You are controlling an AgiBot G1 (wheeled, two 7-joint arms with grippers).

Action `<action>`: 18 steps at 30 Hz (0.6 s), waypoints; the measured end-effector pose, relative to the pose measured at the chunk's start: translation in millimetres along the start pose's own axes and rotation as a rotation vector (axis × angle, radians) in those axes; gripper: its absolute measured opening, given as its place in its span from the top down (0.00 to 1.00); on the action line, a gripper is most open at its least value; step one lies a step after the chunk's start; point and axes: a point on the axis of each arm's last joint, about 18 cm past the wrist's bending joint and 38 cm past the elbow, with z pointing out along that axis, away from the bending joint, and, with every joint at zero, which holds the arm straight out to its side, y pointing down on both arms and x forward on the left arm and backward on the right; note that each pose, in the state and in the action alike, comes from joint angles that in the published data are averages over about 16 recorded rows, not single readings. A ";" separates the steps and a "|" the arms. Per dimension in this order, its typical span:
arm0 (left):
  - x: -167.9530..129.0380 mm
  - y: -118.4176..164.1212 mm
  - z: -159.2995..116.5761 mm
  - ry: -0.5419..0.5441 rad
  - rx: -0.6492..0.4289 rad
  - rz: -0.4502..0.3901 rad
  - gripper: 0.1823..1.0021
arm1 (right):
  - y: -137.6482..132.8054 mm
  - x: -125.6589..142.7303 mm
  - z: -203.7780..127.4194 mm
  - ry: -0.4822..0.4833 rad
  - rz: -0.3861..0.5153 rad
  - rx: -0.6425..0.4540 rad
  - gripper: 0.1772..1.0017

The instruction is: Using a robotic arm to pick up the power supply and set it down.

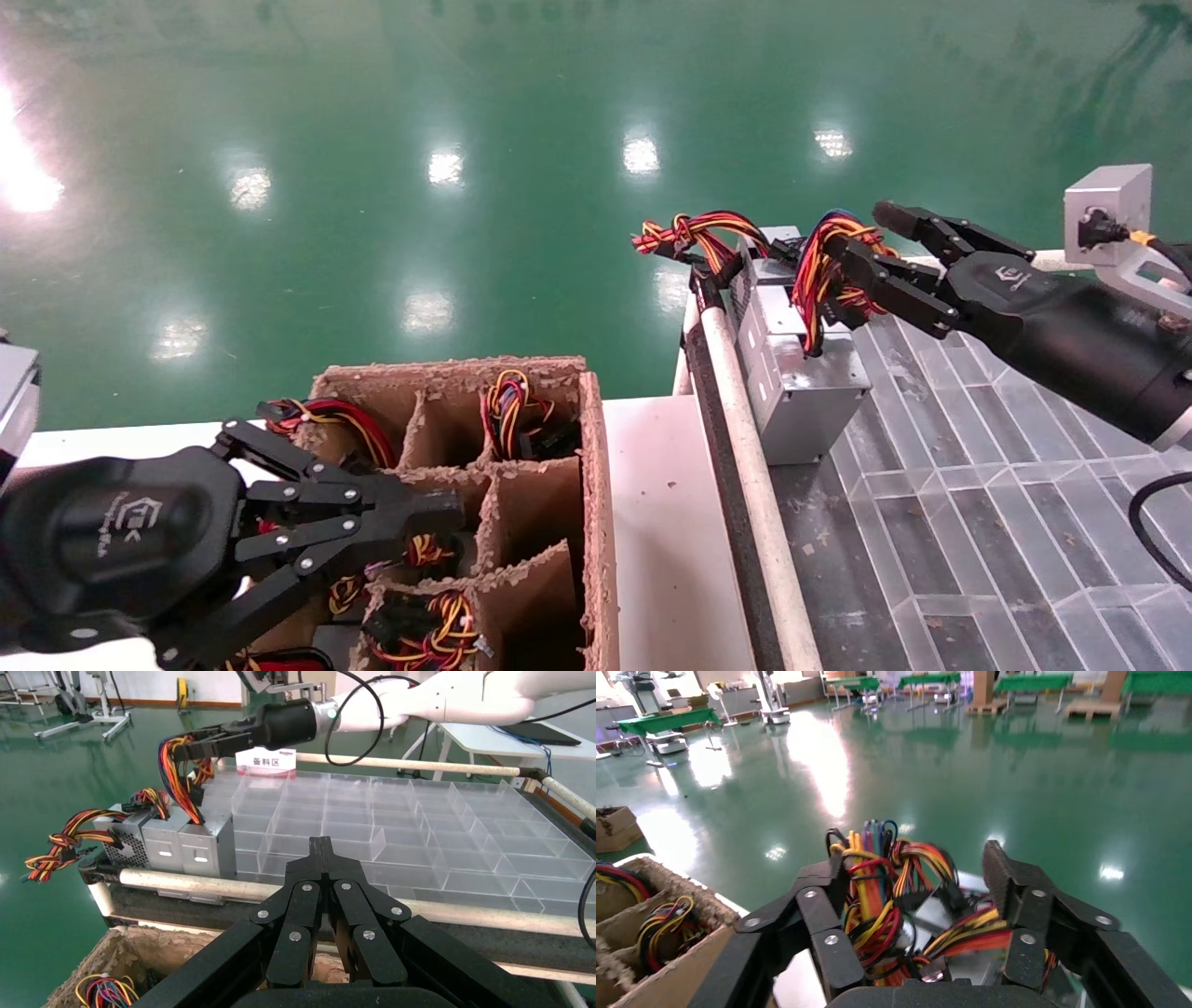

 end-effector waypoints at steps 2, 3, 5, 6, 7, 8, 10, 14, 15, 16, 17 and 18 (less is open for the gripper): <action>0.0 0.0 0.0 0.000 0.000 0.000 0.99 | -0.2 1.0 -0.7 0.000 0.001 -0.011 0.47; 0.0 0.0 0.0 0.000 0.000 0.000 0.99 | -0.3 1.4 -1.1 -0.001 0.002 -0.016 0.44; 0.0 0.0 0.0 0.000 0.000 0.000 0.99 | -0.6 1.6 -1.7 -0.004 0.003 -0.027 0.39; 0.0 0.0 0.0 0.000 0.000 0.000 0.99 | -0.9 1.4 -2.0 -0.007 0.003 -0.032 0.37; 0.0 0.0 0.0 0.000 0.000 0.000 0.99 | -1.3 1.1 -2.1 -0.011 0.004 -0.037 0.35; 0.0 0.0 0.0 0.000 0.000 0.000 0.99 | -1.9 0.7 -2.2 -0.014 0.003 -0.042 0.32; 0.0 0.0 0.0 0.000 0.000 0.000 0.99 | -4.1 -0.5 -2.1 -0.023 0.001 -0.048 0.26; 0.0 0.0 0.0 0.000 0.000 0.000 0.99 | -8.6 -4.9 -1.1 -0.048 -0.007 -0.065 0.17; 0.0 0.0 0.0 0.000 0.000 0.000 0.99 | -9.4 -6.0 -0.8 -0.054 -0.010 -0.071 0.15; 0.0 0.0 0.0 0.000 0.000 0.000 0.99 | -10.0 -6.9 -0.6 -0.059 -0.014 -0.080 0.13; 0.0 0.0 0.0 0.000 0.000 0.000 0.99 | -10.3 -7.7 -0.3 -0.063 -0.017 -0.090 0.12; 0.0 0.0 0.0 0.000 0.000 0.000 0.99 | -10.4 -8.2 -0.1 -0.066 -0.022 -0.102 0.11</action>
